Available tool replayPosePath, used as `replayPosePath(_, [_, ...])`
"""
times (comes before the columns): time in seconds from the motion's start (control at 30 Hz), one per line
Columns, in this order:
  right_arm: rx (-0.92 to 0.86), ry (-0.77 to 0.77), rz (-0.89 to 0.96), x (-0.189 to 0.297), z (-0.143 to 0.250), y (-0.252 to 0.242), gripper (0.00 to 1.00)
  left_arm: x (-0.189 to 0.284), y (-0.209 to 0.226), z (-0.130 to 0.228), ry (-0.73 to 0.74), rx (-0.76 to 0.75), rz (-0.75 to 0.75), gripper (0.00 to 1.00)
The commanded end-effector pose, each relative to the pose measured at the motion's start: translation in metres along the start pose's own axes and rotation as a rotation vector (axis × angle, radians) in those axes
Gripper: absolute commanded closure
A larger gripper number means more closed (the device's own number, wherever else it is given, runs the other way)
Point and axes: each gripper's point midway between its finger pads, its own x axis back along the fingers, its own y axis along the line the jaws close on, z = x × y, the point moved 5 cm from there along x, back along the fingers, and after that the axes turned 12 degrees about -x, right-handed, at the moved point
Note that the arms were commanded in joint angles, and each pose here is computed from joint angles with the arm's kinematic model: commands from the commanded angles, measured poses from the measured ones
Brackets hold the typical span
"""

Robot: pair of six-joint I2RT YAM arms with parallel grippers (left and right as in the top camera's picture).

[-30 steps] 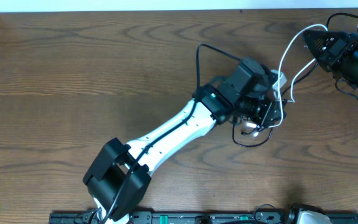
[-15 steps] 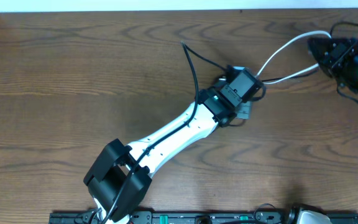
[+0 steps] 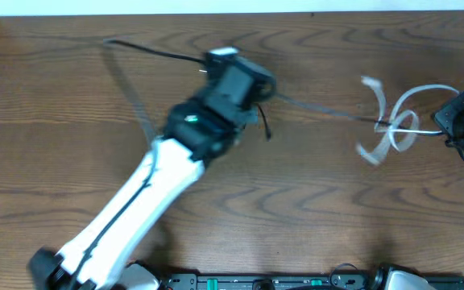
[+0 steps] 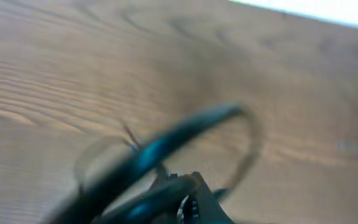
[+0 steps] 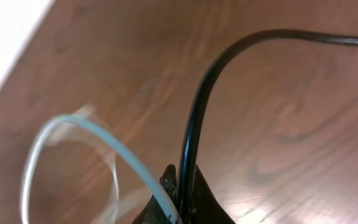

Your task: Untangle cables

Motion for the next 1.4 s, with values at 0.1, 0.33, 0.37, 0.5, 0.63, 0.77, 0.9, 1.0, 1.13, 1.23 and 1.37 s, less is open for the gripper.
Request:
replayPosePath(0.1, [0.09,0.038,0.115,-0.035,-0.004,-0.005,0.99,0.048,0.064,-0.024,-0.122,0.138,-0.094,0.93])
replayPosePath(0.33, [0.186,0.229,0.144,-0.081,0.012,-0.004,0.43,0.078,0.11,-0.04,-0.227,0.204,-0.158,0.93])
replayPosePath(0.37, [0.191,0.243,0.133,-0.085,0.013,-0.003,0.43,0.08,0.112,-0.041,-0.239,0.214,-0.16,0.93])
replayPosePath(0.5, [0.194,0.281,0.067,-0.09,0.011,0.001,0.42,0.09,0.114,-0.047,-0.28,0.236,-0.128,0.93])
replayPosePath(0.63, [0.31,0.381,-0.154,-0.086,0.023,0.025,0.31,0.092,0.099,-0.054,-0.296,0.203,-0.001,0.93])
replayPosePath(0.77, [0.468,0.498,-0.394,-0.072,0.05,0.053,0.22,0.097,0.086,-0.068,-0.354,0.208,0.104,0.92])
replayPosePath(0.9, [0.535,0.56,-0.428,-0.068,0.078,0.065,0.18,0.112,0.075,-0.09,-0.469,0.218,0.212,0.93])
replayPosePath(1.0, [0.595,0.643,-0.509,-0.063,0.104,0.077,0.16,0.131,0.067,-0.107,-0.574,0.219,0.309,0.93])
replayPosePath(1.13, [0.674,0.728,-0.584,-0.054,0.137,0.092,0.15,0.152,0.061,-0.122,-0.677,0.251,0.406,0.93])
replayPosePath(1.23, [0.737,0.759,-0.601,-0.052,0.16,0.102,0.14,0.168,0.062,-0.131,-0.739,0.314,0.456,0.93])
replayPosePath(1.37, [0.765,0.813,-0.579,-0.059,0.185,0.108,0.13,0.191,0.063,-0.143,-0.851,0.33,0.498,0.92])
